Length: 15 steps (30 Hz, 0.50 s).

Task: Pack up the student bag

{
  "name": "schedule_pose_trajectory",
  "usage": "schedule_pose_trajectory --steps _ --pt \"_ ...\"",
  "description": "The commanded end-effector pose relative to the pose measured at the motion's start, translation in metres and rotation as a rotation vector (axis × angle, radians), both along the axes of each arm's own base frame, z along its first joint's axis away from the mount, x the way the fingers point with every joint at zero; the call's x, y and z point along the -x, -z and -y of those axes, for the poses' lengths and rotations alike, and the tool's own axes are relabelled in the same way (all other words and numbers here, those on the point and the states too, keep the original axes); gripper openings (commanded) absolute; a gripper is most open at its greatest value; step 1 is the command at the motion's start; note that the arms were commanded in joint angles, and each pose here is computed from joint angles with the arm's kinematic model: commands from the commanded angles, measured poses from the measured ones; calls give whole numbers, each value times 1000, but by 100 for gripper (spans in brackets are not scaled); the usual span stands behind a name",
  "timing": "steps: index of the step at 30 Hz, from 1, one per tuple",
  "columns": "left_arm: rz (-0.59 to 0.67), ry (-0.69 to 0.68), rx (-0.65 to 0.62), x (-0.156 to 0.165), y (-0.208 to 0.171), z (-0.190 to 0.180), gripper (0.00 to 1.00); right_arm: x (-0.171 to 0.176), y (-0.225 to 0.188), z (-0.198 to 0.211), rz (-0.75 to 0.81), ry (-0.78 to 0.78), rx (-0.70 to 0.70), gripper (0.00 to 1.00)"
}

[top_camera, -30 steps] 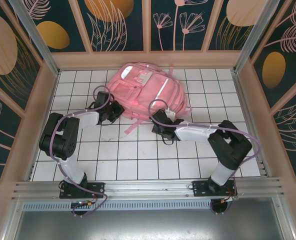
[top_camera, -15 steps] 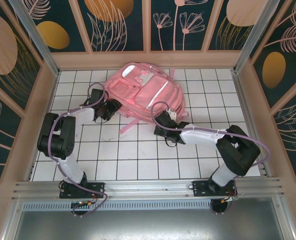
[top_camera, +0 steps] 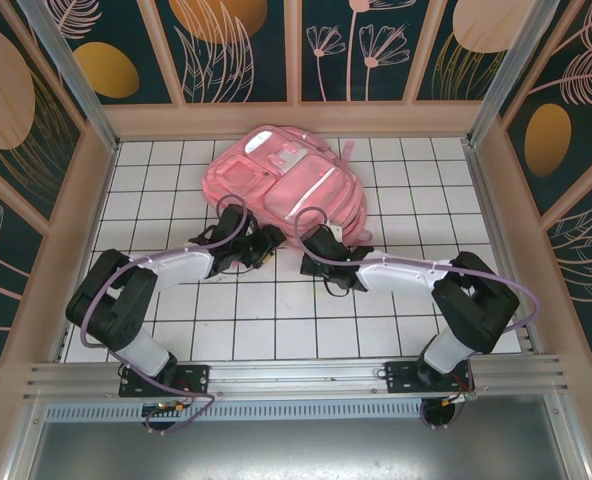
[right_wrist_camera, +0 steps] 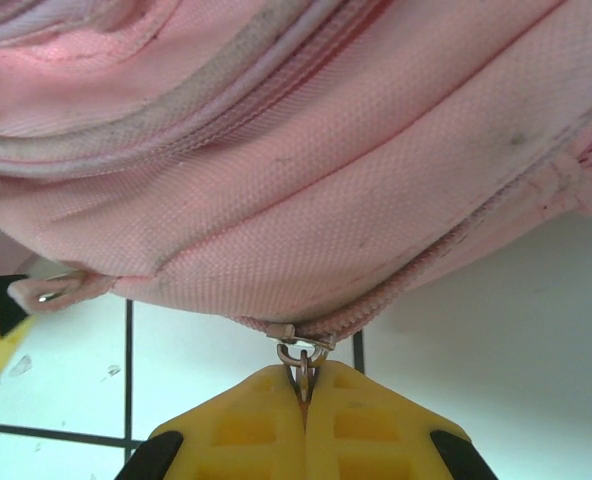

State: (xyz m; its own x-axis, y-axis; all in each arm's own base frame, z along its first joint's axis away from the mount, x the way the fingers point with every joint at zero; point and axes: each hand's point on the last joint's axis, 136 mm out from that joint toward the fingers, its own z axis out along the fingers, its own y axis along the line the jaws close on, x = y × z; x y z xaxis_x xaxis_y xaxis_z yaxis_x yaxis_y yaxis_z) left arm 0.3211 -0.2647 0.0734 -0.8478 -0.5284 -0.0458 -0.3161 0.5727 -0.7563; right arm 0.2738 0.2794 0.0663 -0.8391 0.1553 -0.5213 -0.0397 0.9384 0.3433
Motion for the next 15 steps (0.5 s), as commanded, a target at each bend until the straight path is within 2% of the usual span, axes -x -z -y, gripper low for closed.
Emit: schedule_pose_trajectory --steps 1,5,8,10,12,13,14,15 --pt "69 -35 63 -14 -22 20 69 4 -18 -25 27 -67 -66 0" --pt "85 -21 73 -15 -21 39 70 6 -18 -27 24 -74 -74 0" --pt "67 -27 100 -16 -12 50 64 5 -20 -29 27 -79 -78 0" --pt "50 -28 105 -17 -2 55 49 5 -21 -29 29 -80 -76 0" --pt "43 -34 98 -18 0 57 19 5 -22 -28 31 -77 -70 0" --pt "40 -40 86 -18 1 55 8 4 -21 -27 32 -74 -64 0" --pt "37 -50 59 -17 3 51 0 5 -21 -25 32 -70 -54 0" --pt "37 -61 27 -17 4 45 0 5 -20 -21 33 -64 -39 0"
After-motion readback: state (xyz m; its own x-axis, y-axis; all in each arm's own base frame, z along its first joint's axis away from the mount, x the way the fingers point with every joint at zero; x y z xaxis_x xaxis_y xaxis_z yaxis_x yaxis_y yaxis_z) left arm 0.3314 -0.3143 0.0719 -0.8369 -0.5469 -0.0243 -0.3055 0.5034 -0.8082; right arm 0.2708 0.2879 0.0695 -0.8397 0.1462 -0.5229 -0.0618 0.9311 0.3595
